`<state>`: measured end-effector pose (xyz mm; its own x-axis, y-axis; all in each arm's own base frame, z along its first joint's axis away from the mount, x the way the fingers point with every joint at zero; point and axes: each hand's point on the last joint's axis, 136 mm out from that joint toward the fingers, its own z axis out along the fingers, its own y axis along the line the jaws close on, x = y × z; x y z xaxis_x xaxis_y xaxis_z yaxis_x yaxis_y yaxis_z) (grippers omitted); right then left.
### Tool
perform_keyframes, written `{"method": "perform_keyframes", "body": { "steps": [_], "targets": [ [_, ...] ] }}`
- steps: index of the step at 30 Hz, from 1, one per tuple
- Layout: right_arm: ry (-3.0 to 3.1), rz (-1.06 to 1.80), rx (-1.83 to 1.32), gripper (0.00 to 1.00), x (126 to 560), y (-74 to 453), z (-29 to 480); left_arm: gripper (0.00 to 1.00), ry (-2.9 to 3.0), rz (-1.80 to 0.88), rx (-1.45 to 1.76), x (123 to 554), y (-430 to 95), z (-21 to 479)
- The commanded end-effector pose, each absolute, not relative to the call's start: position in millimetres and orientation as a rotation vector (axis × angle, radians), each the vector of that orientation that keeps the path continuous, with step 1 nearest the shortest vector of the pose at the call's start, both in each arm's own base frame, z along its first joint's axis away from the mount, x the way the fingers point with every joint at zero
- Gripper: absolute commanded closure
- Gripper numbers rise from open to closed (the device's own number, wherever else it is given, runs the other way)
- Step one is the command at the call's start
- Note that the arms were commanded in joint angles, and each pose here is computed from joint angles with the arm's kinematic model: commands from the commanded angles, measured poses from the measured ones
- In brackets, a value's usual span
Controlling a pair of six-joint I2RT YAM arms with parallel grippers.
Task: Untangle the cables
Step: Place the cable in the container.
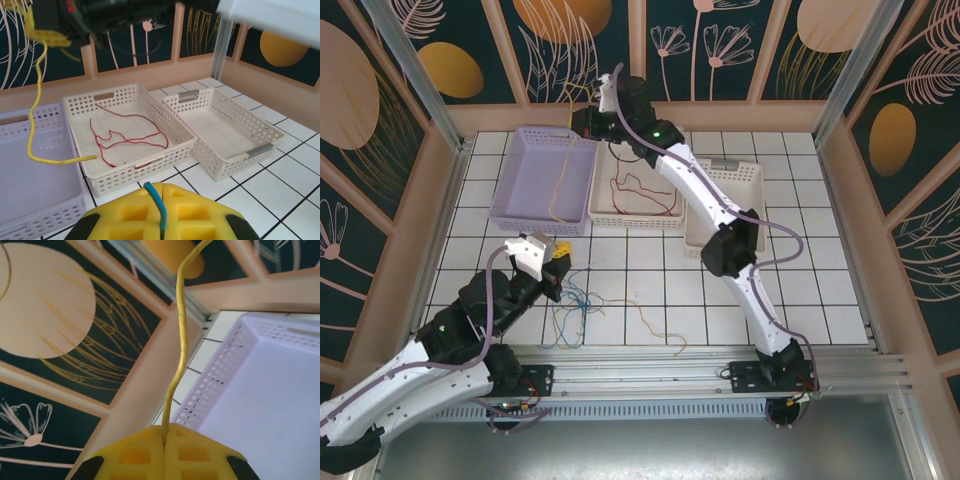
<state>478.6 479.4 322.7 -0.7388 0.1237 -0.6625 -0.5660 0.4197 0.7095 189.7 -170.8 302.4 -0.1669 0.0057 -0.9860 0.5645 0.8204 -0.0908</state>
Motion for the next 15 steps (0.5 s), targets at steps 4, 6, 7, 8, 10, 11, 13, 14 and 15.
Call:
{"method": "perform_keyframes", "body": {
  "steps": [4,6,7,8,10,11,13,14,15],
  "targets": [
    [1.968,1.616,-0.468,1.0,456.6,513.8,311.2,1.0,1.643,-0.525,0.405,192.3,-163.9,307.8],
    [1.964,1.641,-0.48,1.0,459.1,519.3,299.4,1.0,1.643,-0.523,0.401,193.5,-163.3,307.1],
    [1.962,1.66,-0.488,1.0,459.7,521.9,294.2,1.0,1.644,-0.522,0.399,194.5,-163.0,306.6],
    [1.968,1.673,-0.481,1.0,461.9,524.5,286.6,1.0,1.644,-0.524,0.4,195.2,-163.2,306.3],
    [1.976,1.7,-0.469,1.0,466.5,527.9,272.1,1.0,1.647,-0.533,0.396,197.0,-163.0,305.8],
    [1.984,1.713,-0.453,1.0,469.8,529.2,263.5,1.0,1.647,-0.539,0.396,197.6,-162.9,305.8],
    [1.995,1.725,-0.435,1.0,474.3,532.2,248.5,1.0,1.649,-0.544,0.391,199.0,-162.5,305.5],
    [2.0,1.726,-0.424,1.0,476.7,533.4,242.0,1.0,1.651,-0.545,0.391,199.3,-162.3,304.4],
    [2.012,1.721,-0.41,1.0,479.2,534.3,234.0,1.0,1.653,-0.545,0.39,199.4,-162.0,303.9]
  ]
}}
